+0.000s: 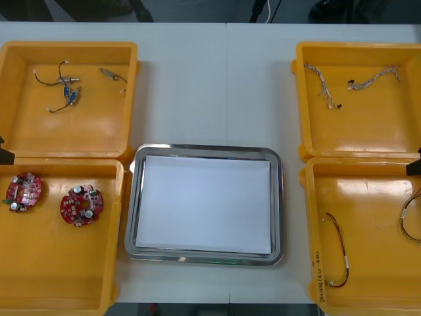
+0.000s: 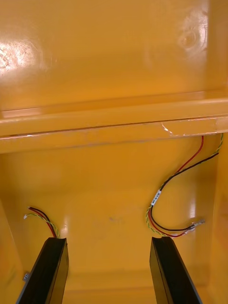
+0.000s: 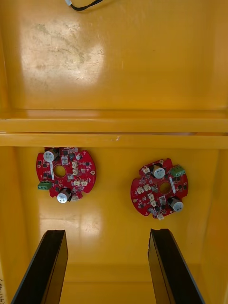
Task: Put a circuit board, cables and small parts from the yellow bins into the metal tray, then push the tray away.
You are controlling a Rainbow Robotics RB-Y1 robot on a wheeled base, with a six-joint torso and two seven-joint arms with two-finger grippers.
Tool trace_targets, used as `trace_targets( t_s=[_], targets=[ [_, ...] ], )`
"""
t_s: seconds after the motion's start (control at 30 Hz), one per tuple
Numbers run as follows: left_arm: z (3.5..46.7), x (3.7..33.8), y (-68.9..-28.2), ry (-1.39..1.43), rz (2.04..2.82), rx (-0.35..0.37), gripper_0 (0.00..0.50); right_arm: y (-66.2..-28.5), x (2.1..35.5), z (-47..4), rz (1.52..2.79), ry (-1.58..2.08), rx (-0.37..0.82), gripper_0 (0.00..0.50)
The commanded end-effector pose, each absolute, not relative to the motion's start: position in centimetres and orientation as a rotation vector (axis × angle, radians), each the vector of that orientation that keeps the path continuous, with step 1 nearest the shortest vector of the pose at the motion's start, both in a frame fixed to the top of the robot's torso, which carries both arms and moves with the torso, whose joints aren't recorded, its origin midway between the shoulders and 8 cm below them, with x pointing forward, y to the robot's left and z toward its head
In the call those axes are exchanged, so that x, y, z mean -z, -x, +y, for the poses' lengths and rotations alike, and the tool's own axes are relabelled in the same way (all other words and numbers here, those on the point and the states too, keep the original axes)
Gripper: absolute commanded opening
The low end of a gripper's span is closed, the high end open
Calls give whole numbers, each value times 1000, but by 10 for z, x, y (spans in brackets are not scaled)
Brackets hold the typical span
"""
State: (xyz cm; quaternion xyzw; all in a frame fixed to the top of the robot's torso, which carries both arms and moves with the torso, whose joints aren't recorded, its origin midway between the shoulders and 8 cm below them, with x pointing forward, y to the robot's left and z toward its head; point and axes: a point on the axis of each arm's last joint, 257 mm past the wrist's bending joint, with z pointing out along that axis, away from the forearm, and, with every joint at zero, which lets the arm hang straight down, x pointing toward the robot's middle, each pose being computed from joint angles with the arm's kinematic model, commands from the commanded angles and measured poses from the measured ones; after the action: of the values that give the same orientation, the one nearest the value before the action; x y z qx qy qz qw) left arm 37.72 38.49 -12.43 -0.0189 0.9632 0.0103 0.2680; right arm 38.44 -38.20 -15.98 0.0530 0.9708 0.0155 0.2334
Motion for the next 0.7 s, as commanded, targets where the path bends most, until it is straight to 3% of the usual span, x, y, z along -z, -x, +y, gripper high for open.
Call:
trace_targets(
  t_s=[0.03, 0.7],
  targets=[
    [381, 125, -372, -71, 2596, -55, 500, -381, 146, -400, 2641, -161, 20, 500],
    [381, 125, -372, -71, 2596, -55, 500, -381, 146, -400, 2641, -161, 20, 500]
  ],
)
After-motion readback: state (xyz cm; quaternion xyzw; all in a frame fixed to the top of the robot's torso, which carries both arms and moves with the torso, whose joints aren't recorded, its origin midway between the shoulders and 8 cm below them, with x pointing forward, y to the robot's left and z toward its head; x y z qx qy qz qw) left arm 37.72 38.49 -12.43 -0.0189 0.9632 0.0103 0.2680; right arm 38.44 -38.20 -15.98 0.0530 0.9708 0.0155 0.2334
